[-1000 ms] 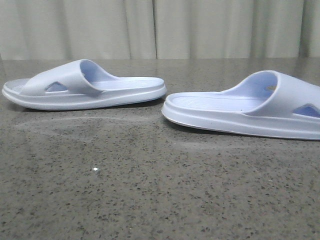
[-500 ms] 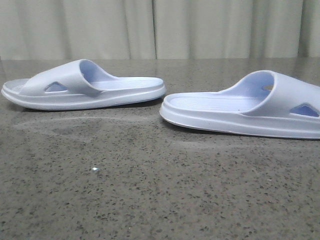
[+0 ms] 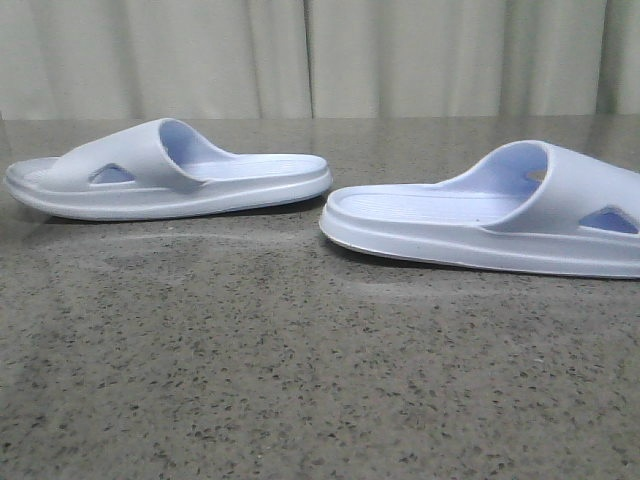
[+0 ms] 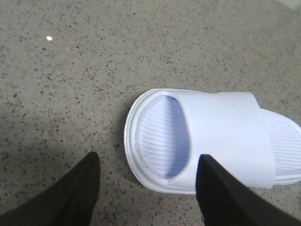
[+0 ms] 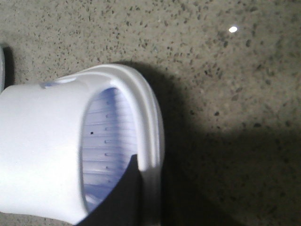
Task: Insert blue slippers together front up
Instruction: 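Grasp each slipper's heel rim, left gripper one, right gripper the other, then lift both slippers off the table with both grippers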
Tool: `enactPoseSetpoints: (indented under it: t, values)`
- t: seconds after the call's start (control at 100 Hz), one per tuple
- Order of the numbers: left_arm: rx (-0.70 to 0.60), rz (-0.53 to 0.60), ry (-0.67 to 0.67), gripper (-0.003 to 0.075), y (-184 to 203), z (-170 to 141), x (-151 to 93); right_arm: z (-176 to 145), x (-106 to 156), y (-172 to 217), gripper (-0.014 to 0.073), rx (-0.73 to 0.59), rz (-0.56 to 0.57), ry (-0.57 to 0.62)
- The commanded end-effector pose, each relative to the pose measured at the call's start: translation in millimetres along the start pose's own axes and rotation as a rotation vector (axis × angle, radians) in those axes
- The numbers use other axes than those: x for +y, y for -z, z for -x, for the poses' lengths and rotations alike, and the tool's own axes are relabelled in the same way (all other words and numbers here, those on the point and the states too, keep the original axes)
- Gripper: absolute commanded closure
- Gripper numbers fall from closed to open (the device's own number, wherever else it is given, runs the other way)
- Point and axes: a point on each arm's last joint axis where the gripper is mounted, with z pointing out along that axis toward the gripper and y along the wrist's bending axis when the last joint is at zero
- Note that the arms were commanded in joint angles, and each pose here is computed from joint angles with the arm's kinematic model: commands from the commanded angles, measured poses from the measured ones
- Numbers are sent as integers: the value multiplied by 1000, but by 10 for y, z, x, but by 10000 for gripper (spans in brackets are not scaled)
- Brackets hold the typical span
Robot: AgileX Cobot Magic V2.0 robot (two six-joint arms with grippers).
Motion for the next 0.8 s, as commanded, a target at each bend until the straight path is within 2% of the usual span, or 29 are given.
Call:
enactPoseSetpoints:
  t: [0.0,0.14,0.27,0.53,0.69,0.79]
  values:
    - [-39,-59,30,341,-11,168,-23,74,71,74,702,-45,24,25]
    - [8,-172,82,341,-190,199,77,77,68,74,702,-48,21,25]
    - [20,-194,108,342,-304,208,202,78,67,74,702,-49,20,25]
    - [44,-278,139,362,-486,182,254,83,64,74,702,-54,17,23]
    - [64,-342,153,447,-560,158,250,85,62,75,702,-56,15,23]
    - [64,-343,162,572,-571,158,256,83,64,74,702,-55,16,23]
